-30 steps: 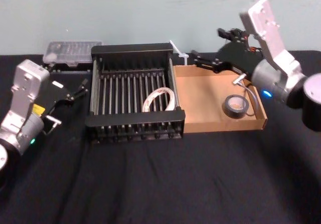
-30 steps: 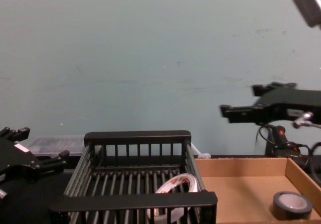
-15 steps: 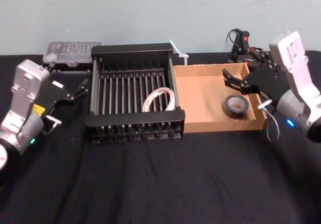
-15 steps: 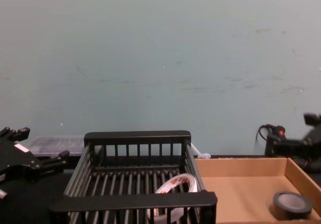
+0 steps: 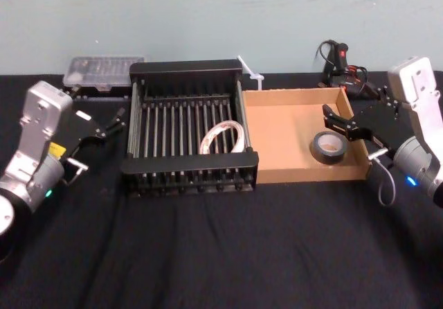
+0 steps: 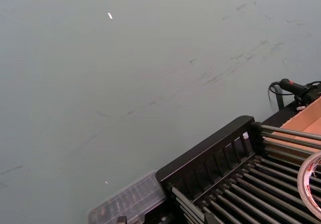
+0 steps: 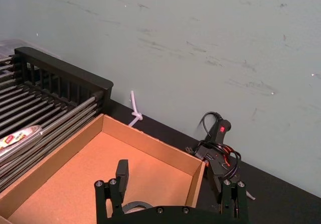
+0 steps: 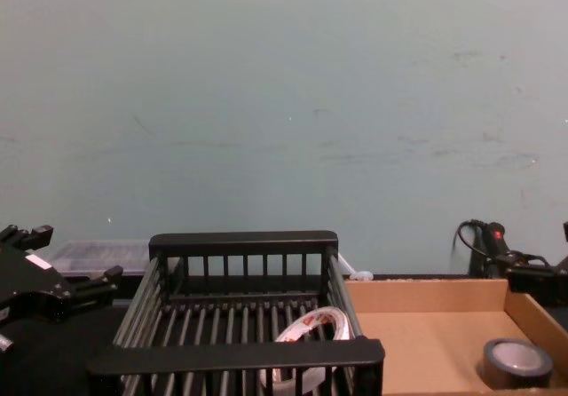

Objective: Pick up the white tape and place it into the black box , Pick up the silver tape and place it into the brown box.

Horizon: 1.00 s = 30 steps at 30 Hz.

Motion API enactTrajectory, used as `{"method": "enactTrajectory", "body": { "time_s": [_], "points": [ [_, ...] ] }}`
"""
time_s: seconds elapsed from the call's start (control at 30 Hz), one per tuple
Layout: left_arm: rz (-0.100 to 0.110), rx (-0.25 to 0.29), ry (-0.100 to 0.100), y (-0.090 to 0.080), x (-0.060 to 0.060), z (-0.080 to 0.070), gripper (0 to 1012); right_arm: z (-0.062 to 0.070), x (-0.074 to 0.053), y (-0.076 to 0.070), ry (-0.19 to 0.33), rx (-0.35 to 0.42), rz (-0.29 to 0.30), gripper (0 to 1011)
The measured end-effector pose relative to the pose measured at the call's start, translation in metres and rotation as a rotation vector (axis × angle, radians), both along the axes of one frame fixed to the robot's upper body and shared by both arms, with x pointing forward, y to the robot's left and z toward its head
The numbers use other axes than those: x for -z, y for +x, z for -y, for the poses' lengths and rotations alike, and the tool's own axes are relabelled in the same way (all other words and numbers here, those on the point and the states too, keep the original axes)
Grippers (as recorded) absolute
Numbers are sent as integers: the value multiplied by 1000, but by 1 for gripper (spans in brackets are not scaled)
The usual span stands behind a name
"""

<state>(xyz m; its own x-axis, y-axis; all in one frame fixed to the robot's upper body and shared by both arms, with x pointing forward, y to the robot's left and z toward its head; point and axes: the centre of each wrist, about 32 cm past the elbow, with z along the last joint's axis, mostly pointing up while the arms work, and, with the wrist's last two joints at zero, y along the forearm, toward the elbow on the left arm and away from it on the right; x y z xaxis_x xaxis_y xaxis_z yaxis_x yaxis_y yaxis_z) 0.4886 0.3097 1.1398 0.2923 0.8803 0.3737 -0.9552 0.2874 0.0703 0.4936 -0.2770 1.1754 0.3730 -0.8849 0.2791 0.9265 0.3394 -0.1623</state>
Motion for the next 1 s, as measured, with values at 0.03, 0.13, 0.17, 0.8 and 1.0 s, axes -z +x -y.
{"method": "enactTrajectory", "body": {
  "time_s": [0.03,0.13,0.17,0.8,1.0],
  "points": [
    [0,0,0,0,0,0,1001,0,0,0,0,-1,0,1002],
    [0,0,0,0,0,0,1001,0,0,0,-1,-2,-1,1002],
    [0,0,0,0,0,0,1001,0,0,0,-2,-3,-1,1002],
    [0,0,0,0,0,0,1001,-1,0,0,-4,-8,-2,1002],
    [0,0,0,0,0,0,1001,-1,0,0,-4,-8,-2,1002]
  ]
}}
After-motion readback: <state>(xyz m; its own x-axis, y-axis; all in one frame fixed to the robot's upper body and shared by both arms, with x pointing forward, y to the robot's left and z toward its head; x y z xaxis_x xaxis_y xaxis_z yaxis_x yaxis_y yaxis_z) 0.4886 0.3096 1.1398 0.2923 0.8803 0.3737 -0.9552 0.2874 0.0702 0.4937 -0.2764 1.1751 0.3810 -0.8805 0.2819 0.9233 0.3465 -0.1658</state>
